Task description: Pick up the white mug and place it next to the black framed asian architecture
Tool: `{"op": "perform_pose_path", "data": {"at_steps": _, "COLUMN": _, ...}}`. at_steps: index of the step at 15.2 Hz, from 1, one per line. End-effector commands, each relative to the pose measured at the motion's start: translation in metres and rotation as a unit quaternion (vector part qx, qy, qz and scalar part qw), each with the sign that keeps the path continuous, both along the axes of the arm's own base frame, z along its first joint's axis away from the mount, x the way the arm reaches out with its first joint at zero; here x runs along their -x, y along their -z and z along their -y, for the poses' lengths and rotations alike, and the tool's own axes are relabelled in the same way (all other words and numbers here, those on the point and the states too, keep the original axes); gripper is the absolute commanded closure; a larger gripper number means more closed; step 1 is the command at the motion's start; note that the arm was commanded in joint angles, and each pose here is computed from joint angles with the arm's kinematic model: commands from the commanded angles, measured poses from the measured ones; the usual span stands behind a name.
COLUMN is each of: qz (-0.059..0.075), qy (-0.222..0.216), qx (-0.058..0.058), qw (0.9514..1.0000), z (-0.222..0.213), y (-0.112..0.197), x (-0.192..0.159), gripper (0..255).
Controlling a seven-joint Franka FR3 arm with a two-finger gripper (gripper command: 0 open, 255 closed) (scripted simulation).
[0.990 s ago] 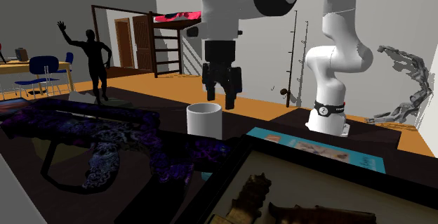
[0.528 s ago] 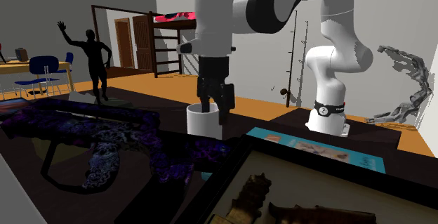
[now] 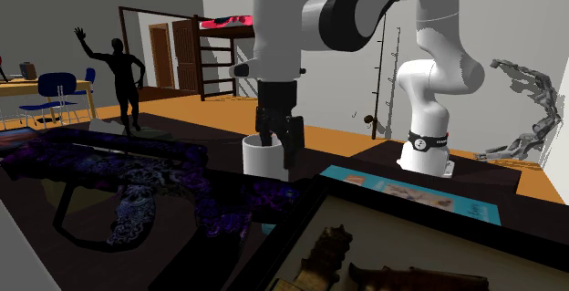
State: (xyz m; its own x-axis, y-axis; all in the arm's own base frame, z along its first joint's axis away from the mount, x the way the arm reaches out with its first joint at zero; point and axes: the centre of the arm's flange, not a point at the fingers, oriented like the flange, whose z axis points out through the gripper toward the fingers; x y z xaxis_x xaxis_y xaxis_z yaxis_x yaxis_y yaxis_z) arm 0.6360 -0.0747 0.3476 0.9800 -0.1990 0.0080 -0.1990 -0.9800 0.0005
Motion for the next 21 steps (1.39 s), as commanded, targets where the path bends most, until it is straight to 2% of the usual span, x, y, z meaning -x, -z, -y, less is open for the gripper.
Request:
{"op": "perform_pose_path", "data": {"at_steps": 1, "qz": 0.000, "qy": 0.000, "qx": 0.000, "qw": 1.0000, "z": 0.000, "y": 0.000, "x": 0.000, "gripper": 0}}
{"op": "perform_pose_path", "data": {"at_steps": 2, "qz": 0.000, "qy": 0.000, "qx": 0.000, "qw": 1.0000, "z": 0.000, "y": 0.000, "x": 0.000, "gripper": 255}}
{"op": "perform_pose_path", "data": {"at_steps": 11, "qz": 0.000, "qy": 0.000, "qx": 0.000, "qw": 1.0000, "z": 0.000, "y": 0.000, "x": 0.000, "gripper": 255}}
{"op": "perform_pose_path", "data": {"at_steps": 21, "qz": 0.000, "qy": 0.000, "qx": 0.000, "qw": 1.0000, "z": 0.000, "y": -0.053, "x": 0.000, "gripper": 255}}
